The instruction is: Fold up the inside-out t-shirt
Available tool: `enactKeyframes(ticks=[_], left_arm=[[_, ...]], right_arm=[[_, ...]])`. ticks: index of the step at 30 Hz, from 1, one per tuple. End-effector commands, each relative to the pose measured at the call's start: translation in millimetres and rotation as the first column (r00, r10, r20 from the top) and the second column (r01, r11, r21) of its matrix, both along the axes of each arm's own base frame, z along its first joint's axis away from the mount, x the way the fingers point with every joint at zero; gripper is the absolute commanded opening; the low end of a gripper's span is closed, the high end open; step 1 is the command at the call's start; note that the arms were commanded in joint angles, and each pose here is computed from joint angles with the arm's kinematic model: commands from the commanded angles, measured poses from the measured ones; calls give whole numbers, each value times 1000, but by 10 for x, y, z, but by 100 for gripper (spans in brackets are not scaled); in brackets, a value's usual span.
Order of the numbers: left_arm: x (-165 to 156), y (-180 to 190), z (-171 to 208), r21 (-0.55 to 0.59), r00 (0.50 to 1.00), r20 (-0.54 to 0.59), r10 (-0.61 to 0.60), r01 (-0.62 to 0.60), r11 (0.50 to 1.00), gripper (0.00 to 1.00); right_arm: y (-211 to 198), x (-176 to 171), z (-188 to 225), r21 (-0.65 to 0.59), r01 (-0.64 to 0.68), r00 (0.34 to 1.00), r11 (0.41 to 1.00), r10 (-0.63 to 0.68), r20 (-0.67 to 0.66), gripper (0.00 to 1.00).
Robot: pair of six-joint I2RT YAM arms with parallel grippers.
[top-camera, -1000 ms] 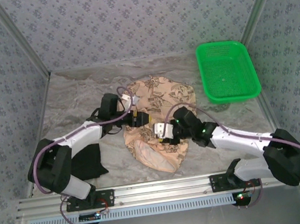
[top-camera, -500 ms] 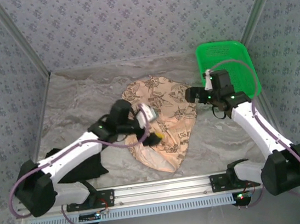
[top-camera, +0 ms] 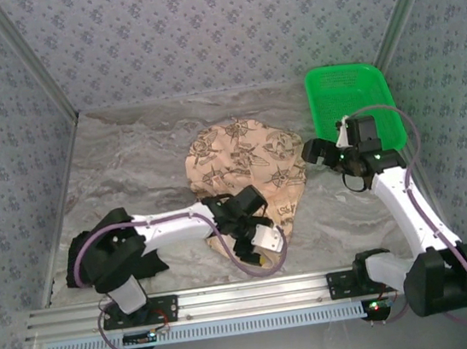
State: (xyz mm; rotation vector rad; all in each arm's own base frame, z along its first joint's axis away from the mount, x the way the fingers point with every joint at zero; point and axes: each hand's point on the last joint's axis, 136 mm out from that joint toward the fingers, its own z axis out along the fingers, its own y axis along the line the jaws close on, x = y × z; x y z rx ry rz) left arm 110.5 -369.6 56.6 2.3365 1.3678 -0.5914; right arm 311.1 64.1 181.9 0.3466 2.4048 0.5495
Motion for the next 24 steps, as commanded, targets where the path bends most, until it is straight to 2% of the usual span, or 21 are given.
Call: enactKeyframes(ticks=[1,2,8,11,15,19,24], left_arm=[[-16,2,-159,62,995,68,-76,72,995,71],[-7,-8,-192,77,993,85,-78,71,994,66],[17,-156,-165,45,990,126,-58,53,998,52],[-22,-241,-144,19,989,129,-74,72,997,35],[-74,-369,-47,11,992,88,-86,85,996,2],[245,-525,113,14,994,66,92,-94,996,0],[879,-678,468,-37,934,-12,356,-357,934,0]], right_arm=[[-54,-143,-68,11,-2,1000,1000,2,-29,100],[-72,-161,-75,15,2,1000,1000,-1,-30,100],[-168,-188,-105,41,26,999,999,-25,-33,100],[-185,-181,-108,61,35,999,998,-33,-35,99],[-226,-183,-135,62,59,998,996,-56,-42,99],[-250,-202,-215,61,82,995,995,-78,-62,96],[-86,-313,-332,145,47,993,988,-31,-116,92]])
